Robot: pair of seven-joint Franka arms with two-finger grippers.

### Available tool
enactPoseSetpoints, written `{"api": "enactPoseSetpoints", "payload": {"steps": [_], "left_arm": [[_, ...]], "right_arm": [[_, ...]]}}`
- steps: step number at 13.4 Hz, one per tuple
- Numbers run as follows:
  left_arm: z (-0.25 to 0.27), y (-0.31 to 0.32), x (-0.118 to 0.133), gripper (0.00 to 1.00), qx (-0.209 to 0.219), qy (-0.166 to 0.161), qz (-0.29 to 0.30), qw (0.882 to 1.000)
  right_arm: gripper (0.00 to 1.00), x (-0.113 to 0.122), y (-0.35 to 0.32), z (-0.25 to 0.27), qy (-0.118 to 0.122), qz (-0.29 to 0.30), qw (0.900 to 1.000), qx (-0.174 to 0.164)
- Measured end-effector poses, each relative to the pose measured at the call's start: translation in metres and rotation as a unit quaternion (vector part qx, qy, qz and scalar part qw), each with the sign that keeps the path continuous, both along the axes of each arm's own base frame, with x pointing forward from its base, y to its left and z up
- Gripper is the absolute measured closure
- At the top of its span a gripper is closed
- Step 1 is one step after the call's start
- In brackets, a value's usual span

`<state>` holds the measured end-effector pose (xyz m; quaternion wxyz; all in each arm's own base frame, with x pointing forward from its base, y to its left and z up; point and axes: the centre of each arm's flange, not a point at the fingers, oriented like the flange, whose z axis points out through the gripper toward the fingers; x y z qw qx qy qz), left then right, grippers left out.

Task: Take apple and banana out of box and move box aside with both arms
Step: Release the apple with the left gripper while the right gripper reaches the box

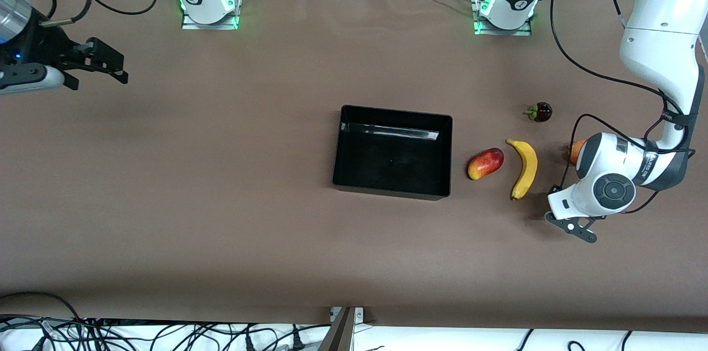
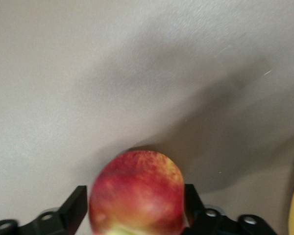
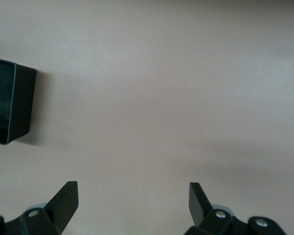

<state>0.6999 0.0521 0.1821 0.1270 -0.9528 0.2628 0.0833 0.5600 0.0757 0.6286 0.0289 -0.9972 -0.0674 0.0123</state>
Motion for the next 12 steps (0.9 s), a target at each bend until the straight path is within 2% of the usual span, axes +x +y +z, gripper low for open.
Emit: {"api": "enactPoseSetpoints", "payload": {"steps": [1,3,5,7,9,12], "left_arm": [[0.002,-0.001,0.000,0.00,0.000,-0.001,-0.001,1.000],[0.005,-0.002,0.001,0.00,0.000,0.000,-0.005,1.000],[0.026,-0.020,-0.002,0.00,-0.014,0.026,0.002,1.000],[0.086,-0.058,-0.006,0.00,-0.045,0.050,0.018,0.998],[0.165,-0.076,-0.010,0.00,-0.063,0.042,0.033,0.997],[0.285,-0.068,-0.027,0.00,-0.102,0.025,0.081,0.991]], "right_arm": [[0.00,0.002,0.013,-0.011,0.013,0.012,1.000,-0.001],[0.00,0.005,0.046,-0.035,0.037,0.040,0.998,-0.004],[0.00,0.007,0.068,-0.052,0.051,0.058,0.997,-0.007],[0.00,0.009,0.093,-0.071,0.065,0.072,0.995,-0.010],[0.00,0.011,0.139,-0.097,0.066,0.047,0.997,-0.016],[0.00,0.013,0.213,-0.152,0.060,0.006,0.998,-0.019]]}}
